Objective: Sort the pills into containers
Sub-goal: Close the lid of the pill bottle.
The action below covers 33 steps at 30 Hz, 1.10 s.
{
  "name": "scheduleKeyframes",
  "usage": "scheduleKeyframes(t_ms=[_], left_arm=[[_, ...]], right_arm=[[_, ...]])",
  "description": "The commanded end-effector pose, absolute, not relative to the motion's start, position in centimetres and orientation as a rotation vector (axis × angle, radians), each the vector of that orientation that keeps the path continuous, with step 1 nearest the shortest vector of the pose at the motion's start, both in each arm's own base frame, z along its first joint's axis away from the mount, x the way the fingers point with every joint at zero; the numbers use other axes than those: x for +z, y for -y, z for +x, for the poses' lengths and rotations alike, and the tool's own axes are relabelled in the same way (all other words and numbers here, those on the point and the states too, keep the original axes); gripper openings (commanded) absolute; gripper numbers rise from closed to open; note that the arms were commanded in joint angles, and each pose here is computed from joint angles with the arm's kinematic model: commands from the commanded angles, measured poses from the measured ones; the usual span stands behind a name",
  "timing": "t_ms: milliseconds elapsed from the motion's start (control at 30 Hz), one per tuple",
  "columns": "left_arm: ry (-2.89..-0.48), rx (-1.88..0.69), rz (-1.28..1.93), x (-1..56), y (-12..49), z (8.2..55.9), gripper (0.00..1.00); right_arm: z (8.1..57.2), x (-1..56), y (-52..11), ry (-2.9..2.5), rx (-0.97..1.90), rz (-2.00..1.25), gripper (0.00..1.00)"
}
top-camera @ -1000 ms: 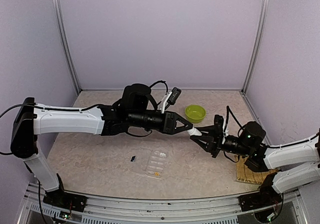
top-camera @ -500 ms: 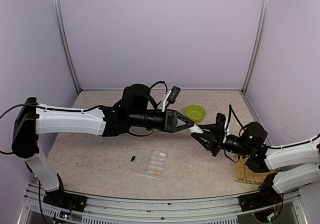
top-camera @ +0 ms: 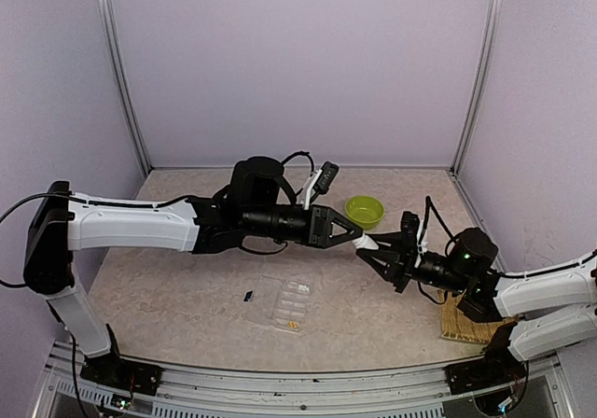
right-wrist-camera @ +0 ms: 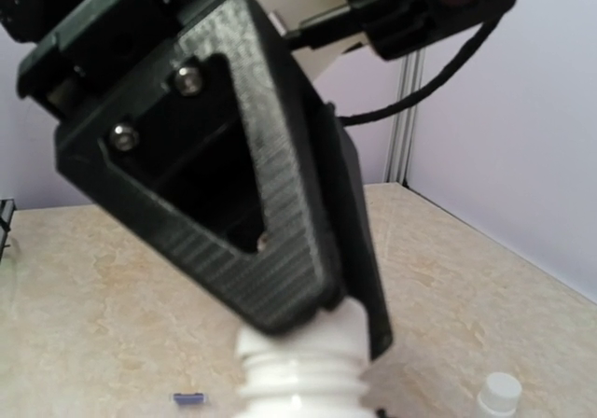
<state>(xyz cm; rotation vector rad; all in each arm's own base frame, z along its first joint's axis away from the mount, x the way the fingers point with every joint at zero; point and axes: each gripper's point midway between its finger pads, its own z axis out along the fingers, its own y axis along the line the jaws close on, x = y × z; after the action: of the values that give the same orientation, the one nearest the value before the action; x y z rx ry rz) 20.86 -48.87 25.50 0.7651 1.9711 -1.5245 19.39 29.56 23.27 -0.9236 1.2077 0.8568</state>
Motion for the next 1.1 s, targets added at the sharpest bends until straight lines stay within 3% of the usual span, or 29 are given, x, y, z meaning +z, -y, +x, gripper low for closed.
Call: scheduleKeyframes(t_ms=[0, 700, 1067], left_arm=[[-2.028, -1.561, 0.907, 23.3, 49.9, 18.5, 0.21], [-2.236, -1.717, 0.722, 21.4, 51.3, 17.6, 0.21], [-2.019, -1.700, 0.959, 23.3, 51.3, 16.0, 0.20]], right_arm=[[17.8, 26.0, -30.0, -1.088, 0.896, -0.940, 0.14], [19.9, 26.1, -30.0, -1.152, 0.622, -0.892, 0.14], [18.1, 28.1, -30.2, -1.124, 0.773, -0.877, 0.14]])
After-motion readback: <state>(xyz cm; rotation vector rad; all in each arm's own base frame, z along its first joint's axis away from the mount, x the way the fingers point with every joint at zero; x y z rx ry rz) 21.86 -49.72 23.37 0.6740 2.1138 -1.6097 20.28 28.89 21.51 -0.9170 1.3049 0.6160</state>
